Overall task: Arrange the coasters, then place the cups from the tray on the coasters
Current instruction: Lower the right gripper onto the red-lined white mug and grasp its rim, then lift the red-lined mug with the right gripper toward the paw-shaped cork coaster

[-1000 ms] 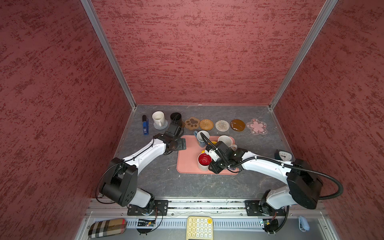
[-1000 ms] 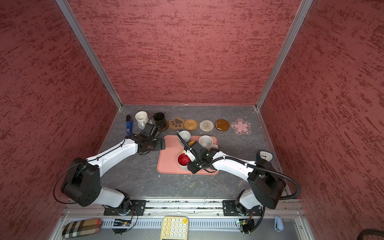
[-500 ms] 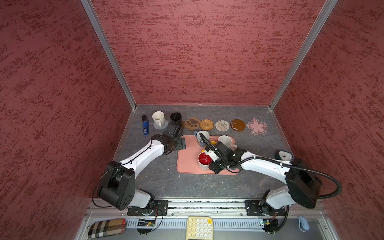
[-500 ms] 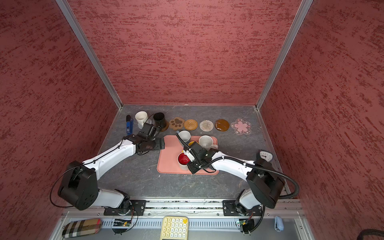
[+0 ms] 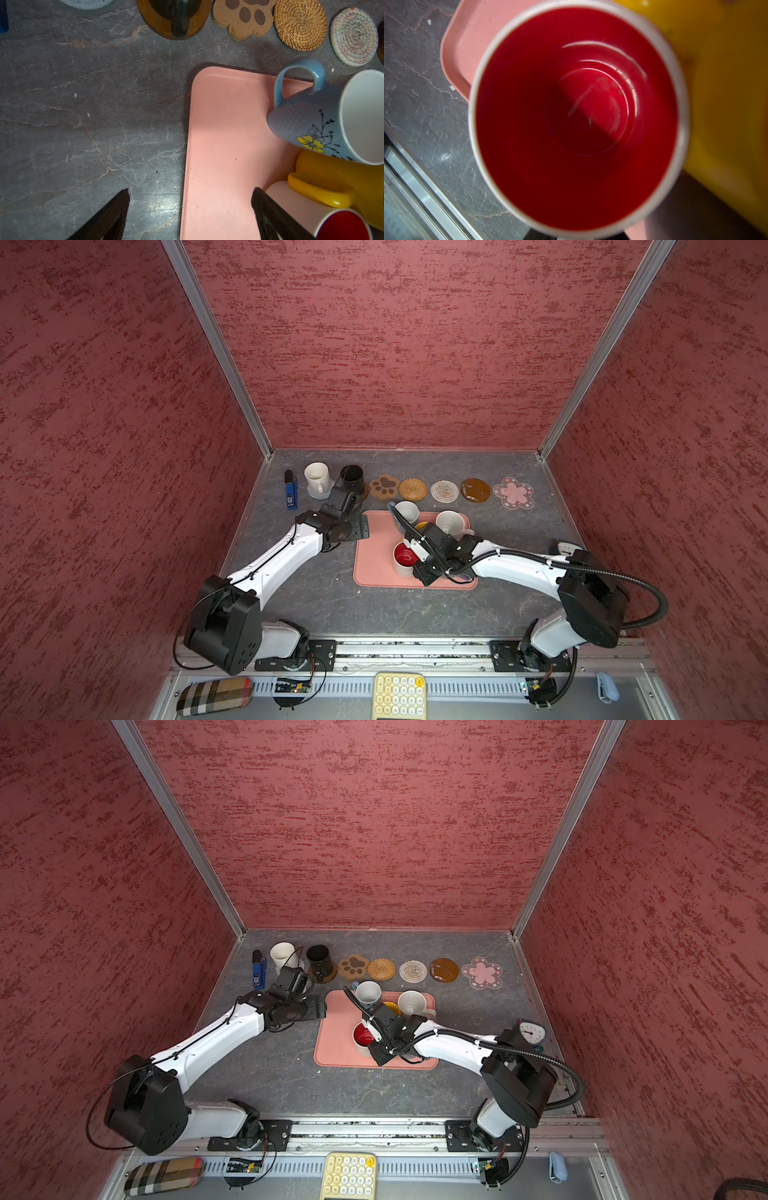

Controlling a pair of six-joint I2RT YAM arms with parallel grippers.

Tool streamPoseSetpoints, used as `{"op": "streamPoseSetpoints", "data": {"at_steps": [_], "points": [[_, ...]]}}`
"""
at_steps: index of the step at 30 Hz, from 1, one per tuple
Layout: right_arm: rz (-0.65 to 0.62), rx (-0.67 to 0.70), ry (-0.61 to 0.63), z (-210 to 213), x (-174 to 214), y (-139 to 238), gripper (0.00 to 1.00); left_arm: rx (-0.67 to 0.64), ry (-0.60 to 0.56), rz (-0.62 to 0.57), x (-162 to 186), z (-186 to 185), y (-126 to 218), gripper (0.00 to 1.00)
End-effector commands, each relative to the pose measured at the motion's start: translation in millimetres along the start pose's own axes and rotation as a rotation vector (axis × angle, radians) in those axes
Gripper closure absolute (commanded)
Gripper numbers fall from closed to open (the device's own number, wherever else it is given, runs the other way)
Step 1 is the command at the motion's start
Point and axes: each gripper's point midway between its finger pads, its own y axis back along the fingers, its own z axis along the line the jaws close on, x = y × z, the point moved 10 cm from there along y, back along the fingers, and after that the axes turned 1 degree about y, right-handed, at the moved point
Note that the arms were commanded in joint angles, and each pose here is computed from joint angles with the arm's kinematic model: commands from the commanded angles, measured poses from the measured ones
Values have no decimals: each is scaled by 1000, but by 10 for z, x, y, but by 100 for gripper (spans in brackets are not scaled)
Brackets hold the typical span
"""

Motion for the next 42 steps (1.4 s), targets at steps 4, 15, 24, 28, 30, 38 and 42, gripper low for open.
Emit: {"op": "streamPoseSetpoints", "data": {"at_steps": [4,15,24,28,30,38,42], "points": [[-38,57,-18,29,-112,41,73,-9,0,-5,17,36,60,7],[-21,69,-28,50,-108,-29,84,-3,1,-14,66,60,158,7],[-79,65,-19,110,-189,147,99,15,10,-43,66,71,350,7],[-120,62,-8,145,-223,284,100,22,14,-59,62,72,441,7],[-140,65,-6,150,-237,347,100,23,16,-63,65,77,475,7],[-195,48,-8,191,-307,514,100,32,17,-75,71,67,596,7],[-243,31,-10,218,-341,666,100,38,14,-85,71,55,660,6]]}}
